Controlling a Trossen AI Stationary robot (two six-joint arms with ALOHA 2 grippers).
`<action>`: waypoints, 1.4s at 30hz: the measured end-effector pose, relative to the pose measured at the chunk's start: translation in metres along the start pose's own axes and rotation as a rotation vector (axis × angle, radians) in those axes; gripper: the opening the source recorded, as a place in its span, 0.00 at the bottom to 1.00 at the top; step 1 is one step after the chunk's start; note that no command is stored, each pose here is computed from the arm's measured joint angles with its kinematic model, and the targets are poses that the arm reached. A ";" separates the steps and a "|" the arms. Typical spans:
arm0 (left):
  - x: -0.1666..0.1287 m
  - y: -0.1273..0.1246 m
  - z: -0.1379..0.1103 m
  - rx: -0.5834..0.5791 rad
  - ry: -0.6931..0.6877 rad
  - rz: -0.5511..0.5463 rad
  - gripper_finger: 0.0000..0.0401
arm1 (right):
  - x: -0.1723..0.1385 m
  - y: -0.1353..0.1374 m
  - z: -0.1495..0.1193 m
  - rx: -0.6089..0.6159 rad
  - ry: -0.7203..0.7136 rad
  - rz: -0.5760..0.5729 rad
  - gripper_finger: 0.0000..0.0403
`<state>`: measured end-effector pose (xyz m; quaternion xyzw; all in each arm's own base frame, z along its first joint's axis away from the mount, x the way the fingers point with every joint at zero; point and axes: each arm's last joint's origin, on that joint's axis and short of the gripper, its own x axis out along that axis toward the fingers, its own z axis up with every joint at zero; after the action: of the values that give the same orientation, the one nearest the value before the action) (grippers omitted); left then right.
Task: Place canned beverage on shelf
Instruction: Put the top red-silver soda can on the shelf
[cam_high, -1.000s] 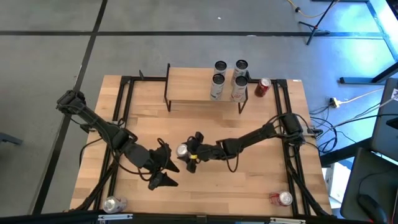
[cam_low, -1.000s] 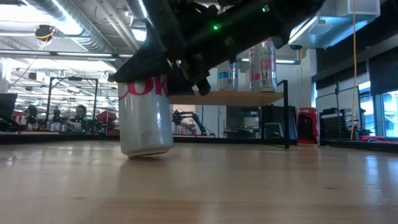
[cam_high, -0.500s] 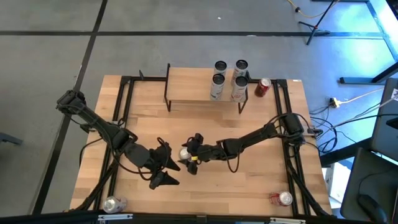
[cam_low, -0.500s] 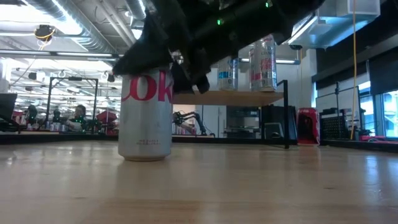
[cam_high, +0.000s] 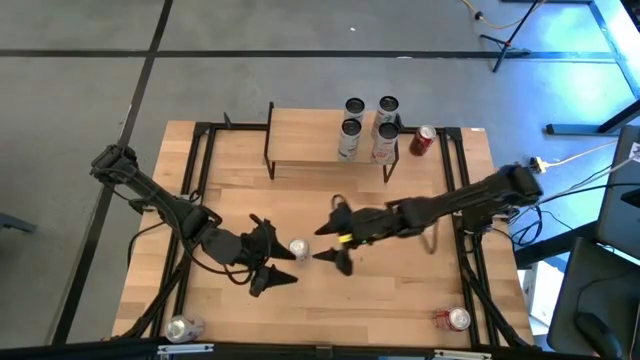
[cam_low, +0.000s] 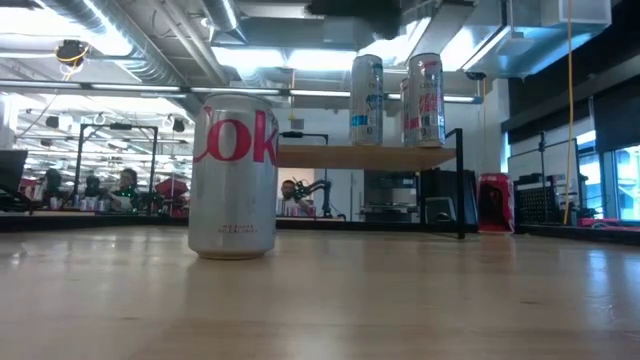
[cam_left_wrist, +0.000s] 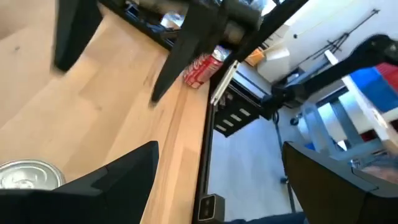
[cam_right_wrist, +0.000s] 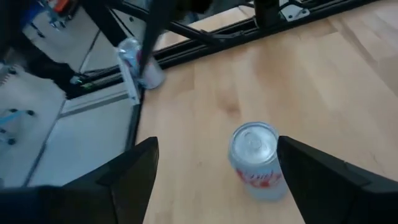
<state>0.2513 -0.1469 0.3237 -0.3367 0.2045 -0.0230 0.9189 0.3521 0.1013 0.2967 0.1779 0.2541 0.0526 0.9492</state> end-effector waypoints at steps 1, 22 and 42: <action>0.000 0.000 0.000 0.016 -0.008 0.009 0.83 | -0.009 0.003 0.002 0.009 0.000 0.006 0.77; 0.007 0.035 0.010 0.033 0.040 0.244 0.97 | -0.050 0.013 -0.012 0.089 0.169 -0.076 0.78; 0.015 0.063 -0.026 0.437 0.149 0.448 0.97 | -0.050 0.012 -0.012 0.123 0.169 -0.079 0.78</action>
<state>0.2488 -0.1165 0.2611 -0.0755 0.3306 0.1117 0.9341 0.3029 0.1068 0.3148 0.2205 0.3429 0.0145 0.9130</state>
